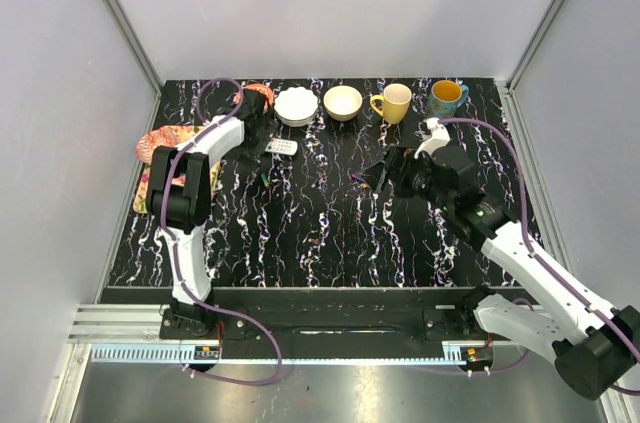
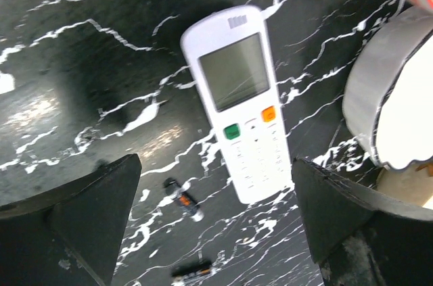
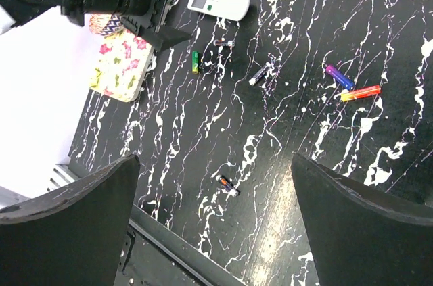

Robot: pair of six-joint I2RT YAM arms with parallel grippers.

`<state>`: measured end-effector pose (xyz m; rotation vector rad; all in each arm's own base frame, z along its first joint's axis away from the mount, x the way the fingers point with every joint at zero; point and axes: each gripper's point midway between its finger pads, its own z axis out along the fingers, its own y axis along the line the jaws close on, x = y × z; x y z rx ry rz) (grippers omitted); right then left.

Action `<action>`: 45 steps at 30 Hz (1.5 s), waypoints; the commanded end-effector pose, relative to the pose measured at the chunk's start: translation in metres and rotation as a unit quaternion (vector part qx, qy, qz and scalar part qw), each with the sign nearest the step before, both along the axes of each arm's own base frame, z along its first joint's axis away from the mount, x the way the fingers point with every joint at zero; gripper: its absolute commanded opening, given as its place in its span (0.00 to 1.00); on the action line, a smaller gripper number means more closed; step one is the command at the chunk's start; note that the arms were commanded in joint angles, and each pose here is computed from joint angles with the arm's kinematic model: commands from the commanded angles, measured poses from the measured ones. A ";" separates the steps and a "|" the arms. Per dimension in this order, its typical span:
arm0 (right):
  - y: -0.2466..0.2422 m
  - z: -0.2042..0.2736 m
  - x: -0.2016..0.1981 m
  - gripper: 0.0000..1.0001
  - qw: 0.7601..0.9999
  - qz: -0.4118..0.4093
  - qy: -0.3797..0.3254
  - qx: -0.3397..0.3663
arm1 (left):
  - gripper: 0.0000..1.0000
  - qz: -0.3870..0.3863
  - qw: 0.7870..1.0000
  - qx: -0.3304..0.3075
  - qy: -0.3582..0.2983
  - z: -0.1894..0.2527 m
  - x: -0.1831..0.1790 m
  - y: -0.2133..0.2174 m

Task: Load the batteries into the remote control
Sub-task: Pick up the remote control from the center of the board.

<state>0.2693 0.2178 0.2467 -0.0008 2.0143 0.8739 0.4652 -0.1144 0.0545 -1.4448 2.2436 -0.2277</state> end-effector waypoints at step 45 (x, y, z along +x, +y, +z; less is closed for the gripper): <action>-0.004 0.016 -0.020 1.00 1.000 0.014 -0.001 0.017 | 0.63 0.002 0.988 0.074 0.135 -0.056 0.023 0.026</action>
